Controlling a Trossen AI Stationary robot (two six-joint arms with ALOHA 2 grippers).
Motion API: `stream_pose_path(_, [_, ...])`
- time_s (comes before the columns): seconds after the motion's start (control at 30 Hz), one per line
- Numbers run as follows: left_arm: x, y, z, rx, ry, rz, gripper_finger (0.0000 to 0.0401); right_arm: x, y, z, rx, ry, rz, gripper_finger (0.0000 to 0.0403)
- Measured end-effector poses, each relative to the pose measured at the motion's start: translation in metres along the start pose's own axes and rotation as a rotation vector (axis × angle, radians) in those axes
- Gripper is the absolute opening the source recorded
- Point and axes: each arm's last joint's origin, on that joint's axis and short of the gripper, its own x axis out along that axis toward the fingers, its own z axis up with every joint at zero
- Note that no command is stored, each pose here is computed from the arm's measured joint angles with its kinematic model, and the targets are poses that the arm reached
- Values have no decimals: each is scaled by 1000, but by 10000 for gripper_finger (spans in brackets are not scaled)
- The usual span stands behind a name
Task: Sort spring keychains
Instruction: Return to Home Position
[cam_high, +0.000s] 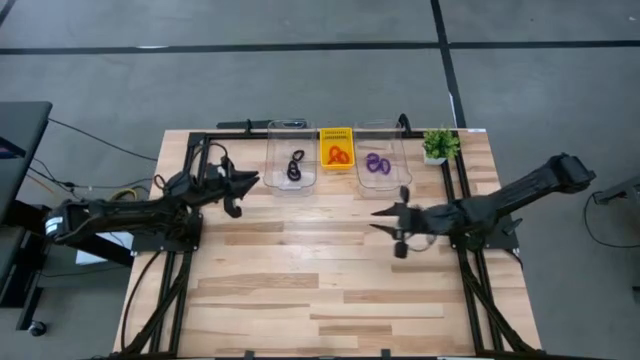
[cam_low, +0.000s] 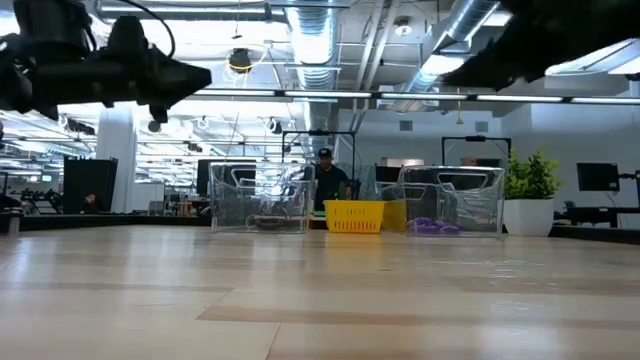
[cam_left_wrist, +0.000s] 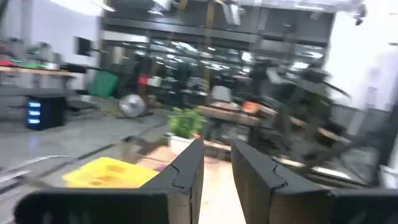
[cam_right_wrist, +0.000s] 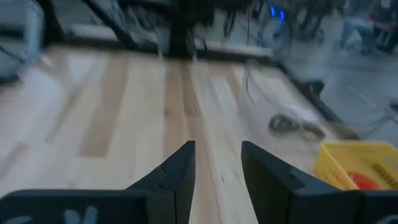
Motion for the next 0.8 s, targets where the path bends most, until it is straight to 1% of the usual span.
stream_pose_path(0.1, [-1,-8,1,-9,-1,-63,79,-22,-5,-3,37,-97,23,120])
stream_pose_path(0.17, [0,-12,1,1,-3,-80,79,-34,-8,-8,65,-163,34,120])
stream_pose_path(0.27, [0,-17,-1,3,-1,-71,79,-50,-14,-18,113,-266,49,120])
stream_pose_path(0.5, [-1,-28,-4,-1,11,-23,79,-74,-22,-43,221,-420,89,120])
stream_pose_path(0.63, [-2,-34,-6,-12,30,-5,79,-83,-24,-53,249,-460,118,120])
stream_pose_path(0.8, [-3,-41,-8,-25,44,-32,79,-88,-24,-59,266,-431,153,120])
